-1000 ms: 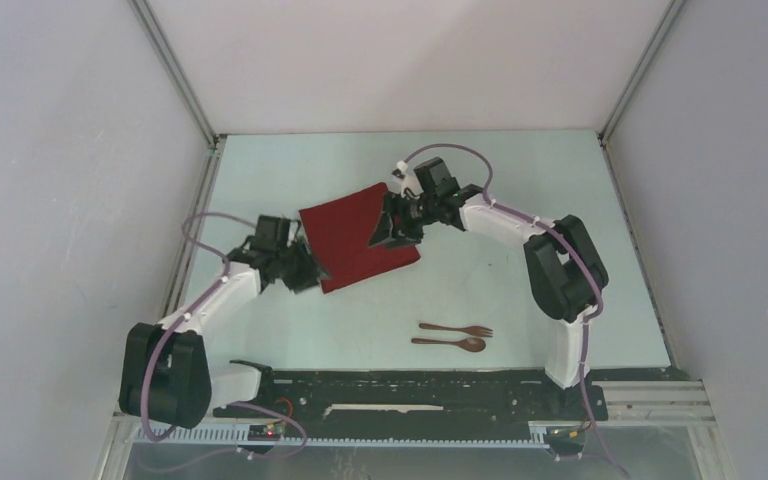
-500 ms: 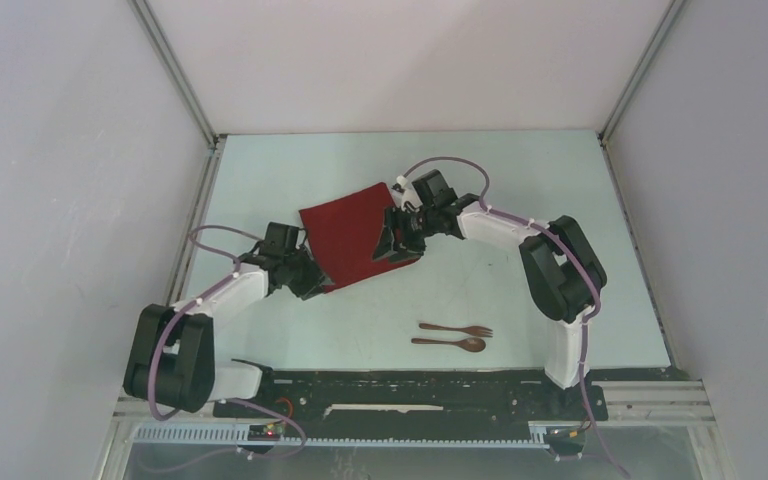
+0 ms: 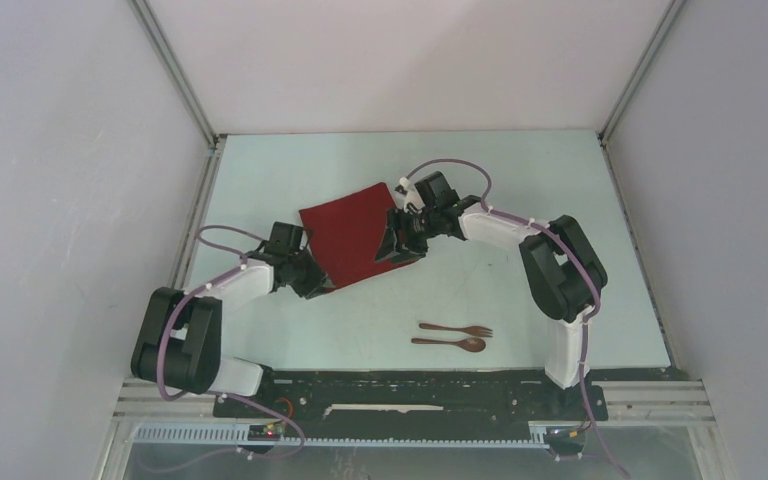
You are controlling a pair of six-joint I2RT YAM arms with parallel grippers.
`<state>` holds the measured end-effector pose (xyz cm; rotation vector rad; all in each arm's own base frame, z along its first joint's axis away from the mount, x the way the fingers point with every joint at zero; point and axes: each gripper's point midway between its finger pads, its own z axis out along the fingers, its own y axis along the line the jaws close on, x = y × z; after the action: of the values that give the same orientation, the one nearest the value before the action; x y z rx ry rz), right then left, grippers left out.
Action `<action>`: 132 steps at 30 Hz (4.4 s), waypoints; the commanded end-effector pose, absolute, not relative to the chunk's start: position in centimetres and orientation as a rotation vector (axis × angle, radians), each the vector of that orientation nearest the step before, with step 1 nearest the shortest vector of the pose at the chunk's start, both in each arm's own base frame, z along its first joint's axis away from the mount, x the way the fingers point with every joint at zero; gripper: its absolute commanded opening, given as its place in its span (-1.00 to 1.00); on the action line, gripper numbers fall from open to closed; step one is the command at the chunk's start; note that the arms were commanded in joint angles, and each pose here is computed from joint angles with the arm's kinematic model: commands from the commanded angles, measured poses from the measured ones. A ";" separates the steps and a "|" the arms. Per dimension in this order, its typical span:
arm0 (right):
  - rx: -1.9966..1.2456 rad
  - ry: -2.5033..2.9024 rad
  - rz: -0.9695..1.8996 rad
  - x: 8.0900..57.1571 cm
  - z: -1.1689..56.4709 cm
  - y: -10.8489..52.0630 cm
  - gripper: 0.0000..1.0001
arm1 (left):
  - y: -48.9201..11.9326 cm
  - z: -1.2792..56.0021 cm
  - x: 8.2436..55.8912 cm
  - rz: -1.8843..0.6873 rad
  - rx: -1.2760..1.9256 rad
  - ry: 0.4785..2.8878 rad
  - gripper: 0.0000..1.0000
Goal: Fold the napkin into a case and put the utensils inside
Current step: Smooth out the square-folded napkin at the center of the board.
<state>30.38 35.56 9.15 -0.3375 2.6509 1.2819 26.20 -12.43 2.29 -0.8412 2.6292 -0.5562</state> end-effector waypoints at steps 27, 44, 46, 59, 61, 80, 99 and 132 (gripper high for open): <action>-0.369 2.585 1.317 31.0 10.1 36.0 0.23 | -12.4 4.4 27.3 -0.548 -0.757 2.564 -1.00; -0.254 2.566 1.345 33.6 9.1 34.3 0.38 | -11.7 2.1 26.1 -0.484 -0.754 2.625 -1.00; -0.241 2.561 1.359 34.0 8.9 34.2 0.39 | -11.9 2.1 26.1 -0.495 -0.749 2.628 -1.00; -0.240 2.524 1.452 34.3 9.7 34.6 0.47 | -11.6 8.7 26.6 -0.551 -0.666 2.478 -0.17; -0.232 2.512 1.461 34.6 10.0 34.7 0.51 | -13.3 9.2 27.2 -0.678 -0.642 2.465 -0.22; -0.164 2.528 1.658 33.5 6.2 33.9 0.56 | -10.0 -0.6 25.5 -0.557 -0.816 2.636 -0.96; -0.085 2.414 1.705 37.9 7.5 34.0 0.68 | -9.4 -1.7 23.6 -0.532 -0.838 2.668 -1.00; 0.112 2.061 1.678 59.3 9.3 39.1 0.73 | -9.7 -0.6 23.5 -0.564 -0.767 2.661 -0.95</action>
<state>56.50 38.99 6.68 0.0763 2.1794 1.7022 27.27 -11.52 1.63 -0.7619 2.5082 -0.7312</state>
